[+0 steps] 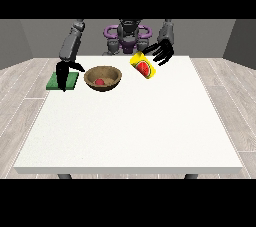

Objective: Pick the cup and pour the ball into the bowl, then pick the bowl and place it on the pad

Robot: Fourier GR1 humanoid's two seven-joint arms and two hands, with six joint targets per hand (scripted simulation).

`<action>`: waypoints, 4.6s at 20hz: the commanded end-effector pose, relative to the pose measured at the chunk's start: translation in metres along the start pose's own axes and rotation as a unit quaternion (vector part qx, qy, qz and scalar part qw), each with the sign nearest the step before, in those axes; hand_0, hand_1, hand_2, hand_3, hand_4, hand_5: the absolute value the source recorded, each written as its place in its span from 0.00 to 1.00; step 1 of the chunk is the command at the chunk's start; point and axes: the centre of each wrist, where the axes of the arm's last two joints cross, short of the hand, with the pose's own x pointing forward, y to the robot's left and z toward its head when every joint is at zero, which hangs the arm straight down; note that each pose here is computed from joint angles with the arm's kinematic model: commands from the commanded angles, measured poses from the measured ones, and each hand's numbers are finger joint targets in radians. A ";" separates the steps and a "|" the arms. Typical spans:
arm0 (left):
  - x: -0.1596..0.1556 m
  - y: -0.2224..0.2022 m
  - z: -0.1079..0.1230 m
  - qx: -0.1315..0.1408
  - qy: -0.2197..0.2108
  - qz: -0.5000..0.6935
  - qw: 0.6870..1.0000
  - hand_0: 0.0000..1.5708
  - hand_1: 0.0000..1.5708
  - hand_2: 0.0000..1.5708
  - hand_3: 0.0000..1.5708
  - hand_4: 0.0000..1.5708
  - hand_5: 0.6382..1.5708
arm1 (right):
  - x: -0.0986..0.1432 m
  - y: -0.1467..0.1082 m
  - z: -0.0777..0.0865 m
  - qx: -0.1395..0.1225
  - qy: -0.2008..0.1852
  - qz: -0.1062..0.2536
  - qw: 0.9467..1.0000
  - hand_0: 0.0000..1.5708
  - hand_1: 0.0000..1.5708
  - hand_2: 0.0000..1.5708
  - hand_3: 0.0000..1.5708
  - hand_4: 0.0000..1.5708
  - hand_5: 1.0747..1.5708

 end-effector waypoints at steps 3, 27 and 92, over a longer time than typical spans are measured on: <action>-0.049 -0.003 0.031 0.011 0.044 0.106 0.993 0.00 0.00 0.00 0.00 0.00 0.94 | -0.015 0.057 -0.009 0.037 0.015 0.000 0.999 0.00 0.00 0.00 0.00 0.19 0.96; -0.016 -0.001 0.031 -0.046 0.022 0.131 0.990 0.00 0.00 0.00 0.00 0.00 0.99 | -0.074 0.056 0.028 -0.001 0.074 -0.044 0.996 0.00 0.00 0.00 0.00 0.14 0.92; -0.022 0.072 0.044 0.085 -0.069 0.083 0.991 0.00 0.00 0.00 0.00 0.00 0.99 | 0.104 -0.110 -0.001 -0.085 0.041 0.077 0.993 1.00 1.00 1.00 0.00 0.66 1.00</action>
